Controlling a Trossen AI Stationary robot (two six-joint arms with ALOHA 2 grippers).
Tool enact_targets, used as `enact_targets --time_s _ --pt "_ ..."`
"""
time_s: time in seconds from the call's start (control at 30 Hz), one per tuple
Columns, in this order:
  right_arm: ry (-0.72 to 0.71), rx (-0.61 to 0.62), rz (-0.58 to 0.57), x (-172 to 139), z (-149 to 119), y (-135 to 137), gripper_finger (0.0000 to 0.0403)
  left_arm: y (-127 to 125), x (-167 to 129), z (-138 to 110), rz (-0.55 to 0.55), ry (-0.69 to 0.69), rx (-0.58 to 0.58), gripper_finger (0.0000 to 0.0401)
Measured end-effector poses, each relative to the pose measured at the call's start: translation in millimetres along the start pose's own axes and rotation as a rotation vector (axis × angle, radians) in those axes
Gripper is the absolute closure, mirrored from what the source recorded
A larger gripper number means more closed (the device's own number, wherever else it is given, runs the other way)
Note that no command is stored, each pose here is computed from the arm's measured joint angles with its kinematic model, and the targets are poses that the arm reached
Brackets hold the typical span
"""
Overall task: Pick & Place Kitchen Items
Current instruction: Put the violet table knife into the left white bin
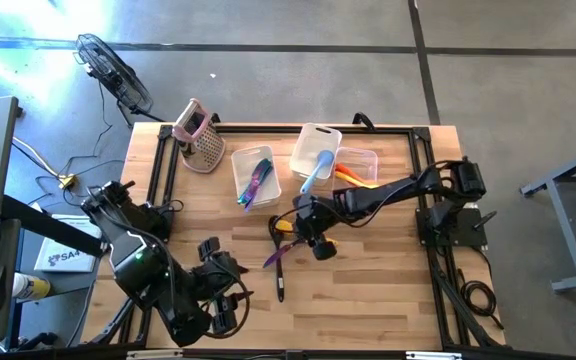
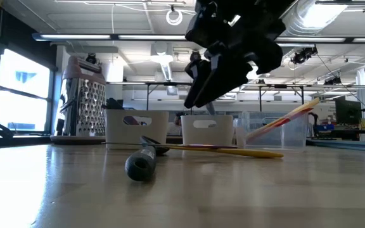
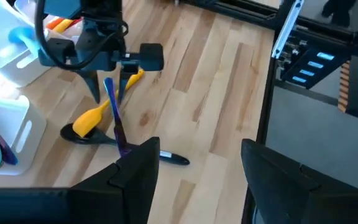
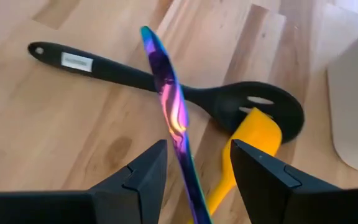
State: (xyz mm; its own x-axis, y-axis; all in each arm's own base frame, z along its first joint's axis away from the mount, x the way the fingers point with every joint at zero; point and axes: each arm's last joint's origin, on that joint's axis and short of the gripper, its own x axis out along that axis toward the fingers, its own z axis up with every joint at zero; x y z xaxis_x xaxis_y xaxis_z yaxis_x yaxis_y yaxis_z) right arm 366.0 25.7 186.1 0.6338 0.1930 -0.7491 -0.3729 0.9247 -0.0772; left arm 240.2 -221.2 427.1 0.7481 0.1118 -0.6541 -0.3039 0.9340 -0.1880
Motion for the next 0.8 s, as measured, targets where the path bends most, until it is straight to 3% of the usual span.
enact_targets --time_s 0.23,0.47,0.8 --pt "0.079 -0.117 0.047 21.3 -12.8 6.4 0.0234 -6.1 0.5 2.1 -0.068 0.011 -0.045 0.0182" --pt "0.107 -0.136 0.069 34.4 -18.3 12.9 0.0234 -8.1 3.0 0.8 -0.067 0.015 -0.04 0.0182" --pt "0.107 -0.199 0.007 42.8 -18.6 13.1 0.0234 -7.7 3.0 0.5 -0.065 0.019 -0.036 0.0182"
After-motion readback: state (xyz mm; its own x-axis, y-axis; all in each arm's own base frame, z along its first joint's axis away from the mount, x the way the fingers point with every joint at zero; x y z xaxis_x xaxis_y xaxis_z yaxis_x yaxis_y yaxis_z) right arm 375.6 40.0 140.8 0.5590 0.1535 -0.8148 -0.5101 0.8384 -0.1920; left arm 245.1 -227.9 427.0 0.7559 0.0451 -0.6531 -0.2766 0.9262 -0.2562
